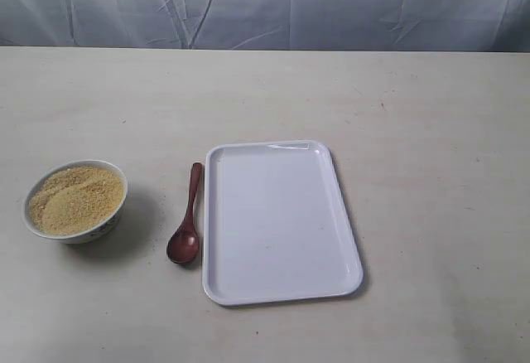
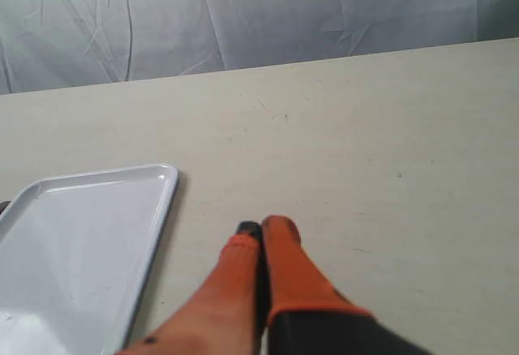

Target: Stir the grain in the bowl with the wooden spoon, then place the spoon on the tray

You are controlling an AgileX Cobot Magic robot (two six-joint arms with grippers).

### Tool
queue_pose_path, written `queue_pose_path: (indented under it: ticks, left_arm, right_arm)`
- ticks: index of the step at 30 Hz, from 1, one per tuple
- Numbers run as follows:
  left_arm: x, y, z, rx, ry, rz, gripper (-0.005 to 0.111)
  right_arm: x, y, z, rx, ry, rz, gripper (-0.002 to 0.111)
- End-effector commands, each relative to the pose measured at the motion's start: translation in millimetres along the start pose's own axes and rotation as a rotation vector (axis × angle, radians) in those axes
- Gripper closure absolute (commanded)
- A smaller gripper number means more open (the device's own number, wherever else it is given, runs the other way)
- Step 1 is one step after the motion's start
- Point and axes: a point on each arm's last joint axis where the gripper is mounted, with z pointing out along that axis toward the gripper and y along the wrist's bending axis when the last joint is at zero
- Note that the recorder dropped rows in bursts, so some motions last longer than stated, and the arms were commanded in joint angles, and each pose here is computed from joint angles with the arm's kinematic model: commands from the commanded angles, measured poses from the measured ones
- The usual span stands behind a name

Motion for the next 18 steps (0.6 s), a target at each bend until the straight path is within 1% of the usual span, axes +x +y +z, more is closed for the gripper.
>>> queue_pose_path:
  ticks: [1,3,5,8,10,12,15,17,18]
  left_arm:
    - [-7.5,0.9,-0.4,-0.012,-0.097,0.043,0.106]
    - [-13.8,0.6,-1.3,-0.007,-0.168,0.010,0.106]
    - [-23.3,0.9,-3.4,-0.009,-0.274,-0.004,0.106]
    - [-38.9,1.5,-9.4,-0.016,-0.459,-0.006,0.106]
    - [-45.3,1.8,-12.9,-0.019,-0.538,-0.004,0.106]
    - [-48.6,1.8,-14.9,-0.021,-0.582,-0.002,0.106]
    - [-50.2,2.0,-16.0,-0.021,-0.603,-0.006,0.106]
    - [-50.6,2.8,-16.3,-0.018,-0.609,-0.047,0.106]
    - [-48.9,3.3,-15.2,-0.018,-0.587,-0.069,0.107]
  right_arm:
    - [-0.7,-0.3,-0.2,0.004,-0.017,-0.002,0.108]
    - [-0.7,-0.3,-0.2,0.004,-0.017,-0.002,0.108]
    - [-0.4,-0.3,-0.2,0.004,-0.015,-0.002,0.108]
    - [-0.4,-0.3,-0.2,0.004,-0.015,-0.002,0.108]
    - [-0.4,-0.3,-0.2,0.004,-0.015,-0.002,0.108]
    - [-0.4,-0.3,-0.2,0.004,-0.015,-0.002,0.108]
    - [-0.4,-0.3,-0.2,0.004,-0.015,-0.002,0.108]
    - [-0.7,-0.3,-0.2,0.004,-0.017,-0.002,0.108]
    - [-0.7,-0.3,-0.2,0.004,-0.017,-0.002,0.108]
